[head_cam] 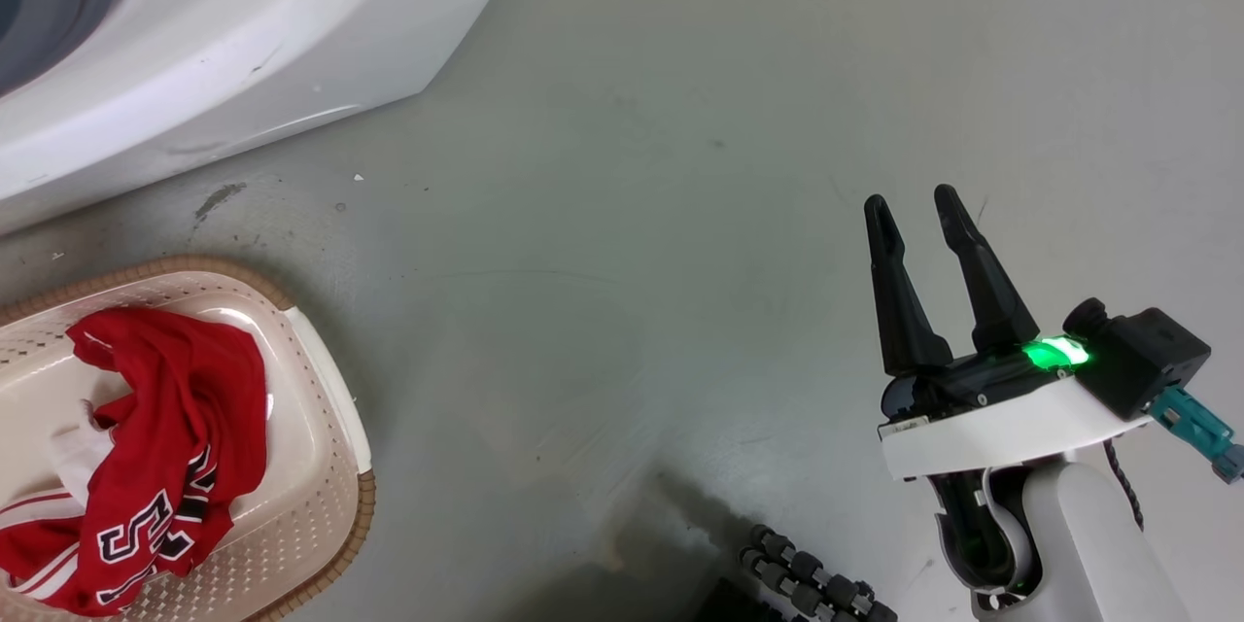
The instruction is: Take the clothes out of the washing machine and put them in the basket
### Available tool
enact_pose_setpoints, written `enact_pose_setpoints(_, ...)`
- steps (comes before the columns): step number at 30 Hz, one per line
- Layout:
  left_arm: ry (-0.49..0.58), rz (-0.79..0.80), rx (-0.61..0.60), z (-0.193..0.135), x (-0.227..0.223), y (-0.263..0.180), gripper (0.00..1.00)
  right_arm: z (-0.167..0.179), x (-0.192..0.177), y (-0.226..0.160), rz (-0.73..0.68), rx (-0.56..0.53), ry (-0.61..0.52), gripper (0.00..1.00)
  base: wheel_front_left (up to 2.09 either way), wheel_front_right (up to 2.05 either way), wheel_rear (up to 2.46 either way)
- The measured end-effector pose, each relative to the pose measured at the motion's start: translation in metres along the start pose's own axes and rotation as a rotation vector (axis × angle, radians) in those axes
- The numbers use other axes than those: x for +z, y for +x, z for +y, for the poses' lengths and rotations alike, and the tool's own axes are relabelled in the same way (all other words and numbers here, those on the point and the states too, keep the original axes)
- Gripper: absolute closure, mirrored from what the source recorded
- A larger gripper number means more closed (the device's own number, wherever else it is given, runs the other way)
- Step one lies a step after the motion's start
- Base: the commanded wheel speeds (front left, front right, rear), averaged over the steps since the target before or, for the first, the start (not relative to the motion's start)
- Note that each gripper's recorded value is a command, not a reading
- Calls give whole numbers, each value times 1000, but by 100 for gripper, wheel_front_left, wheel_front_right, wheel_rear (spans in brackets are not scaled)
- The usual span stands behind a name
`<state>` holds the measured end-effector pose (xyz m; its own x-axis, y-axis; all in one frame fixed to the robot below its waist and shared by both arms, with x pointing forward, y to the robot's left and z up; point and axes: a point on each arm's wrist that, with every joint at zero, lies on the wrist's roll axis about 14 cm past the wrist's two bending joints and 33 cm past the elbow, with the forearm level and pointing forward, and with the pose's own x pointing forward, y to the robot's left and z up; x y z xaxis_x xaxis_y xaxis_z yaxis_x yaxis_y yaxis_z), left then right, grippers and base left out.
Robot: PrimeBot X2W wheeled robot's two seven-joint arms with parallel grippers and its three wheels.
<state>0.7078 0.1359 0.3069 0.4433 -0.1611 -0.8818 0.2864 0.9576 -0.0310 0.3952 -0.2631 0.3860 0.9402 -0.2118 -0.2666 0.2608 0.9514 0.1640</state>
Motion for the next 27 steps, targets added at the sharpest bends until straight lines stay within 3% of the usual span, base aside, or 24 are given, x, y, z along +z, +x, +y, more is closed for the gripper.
enact_pose_setpoints(1,-5,5,3,1,-1,0,100,0,0,0,0,-1,-1,0,0,0,0)
enact_pose_setpoints(12,-22,-216,54,-1,31,-15,100,-2,11,-1,-31,-2,-2,0,0,0,0)
enact_pose_setpoints(27,-82,-496,46,-10,25,-43,100,3,39,-5,-115,20,-11,0,0,0,0)
